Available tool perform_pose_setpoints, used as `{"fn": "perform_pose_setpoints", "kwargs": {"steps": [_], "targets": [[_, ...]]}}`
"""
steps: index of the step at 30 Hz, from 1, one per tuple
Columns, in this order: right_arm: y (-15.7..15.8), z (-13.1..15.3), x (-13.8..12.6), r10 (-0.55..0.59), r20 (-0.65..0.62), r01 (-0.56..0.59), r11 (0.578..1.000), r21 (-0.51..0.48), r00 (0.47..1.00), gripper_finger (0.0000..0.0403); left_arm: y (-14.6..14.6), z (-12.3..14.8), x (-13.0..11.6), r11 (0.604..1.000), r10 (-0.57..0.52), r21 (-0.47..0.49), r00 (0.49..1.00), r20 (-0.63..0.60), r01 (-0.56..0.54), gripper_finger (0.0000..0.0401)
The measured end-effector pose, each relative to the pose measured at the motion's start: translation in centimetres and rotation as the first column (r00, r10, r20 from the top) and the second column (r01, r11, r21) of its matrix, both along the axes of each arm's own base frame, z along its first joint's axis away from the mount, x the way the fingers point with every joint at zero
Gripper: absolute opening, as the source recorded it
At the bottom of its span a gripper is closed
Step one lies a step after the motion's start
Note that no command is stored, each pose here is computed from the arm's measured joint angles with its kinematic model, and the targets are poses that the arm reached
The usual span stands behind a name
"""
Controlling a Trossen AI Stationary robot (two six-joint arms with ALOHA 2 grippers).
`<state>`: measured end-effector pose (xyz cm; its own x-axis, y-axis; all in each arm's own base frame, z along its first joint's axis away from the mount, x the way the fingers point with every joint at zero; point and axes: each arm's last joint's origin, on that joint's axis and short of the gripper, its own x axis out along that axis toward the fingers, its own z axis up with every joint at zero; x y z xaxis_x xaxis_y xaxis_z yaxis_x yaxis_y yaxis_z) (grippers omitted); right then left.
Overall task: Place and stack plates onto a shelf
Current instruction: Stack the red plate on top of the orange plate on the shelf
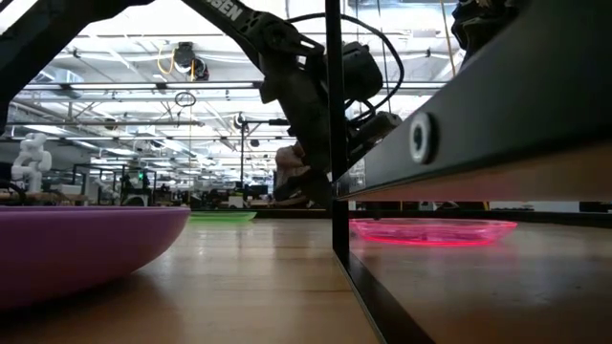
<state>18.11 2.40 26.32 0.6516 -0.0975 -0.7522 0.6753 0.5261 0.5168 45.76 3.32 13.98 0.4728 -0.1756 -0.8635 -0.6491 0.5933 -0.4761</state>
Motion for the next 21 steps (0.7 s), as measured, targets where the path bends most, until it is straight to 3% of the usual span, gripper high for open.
{"fn": "perform_pose_setpoints", "kwargs": {"steps": [11,16,21], "targets": [[0.0,0.0,0.0,0.003,0.005,-0.003,1.0,-0.002,1.0,0.0061,-1.9,0.0,0.3,0.998,-0.022,0.059,1.0,0.013,0.021,0.0071],[0.0,0.2,0.1,0.004,0.027,-0.004,1.0,0.002,1.0,0.0061,-2.1,0.1,0.5,0.997,-0.019,0.076,0.999,0.036,0.016,0.0011],[-0.1,0.8,-0.5,0.005,0.061,-0.005,1.0,0.01,0.998,0.0061,-2.1,0.1,0.5,0.997,-0.009,0.072,0.999,0.037,0.007,0.0006]]}}
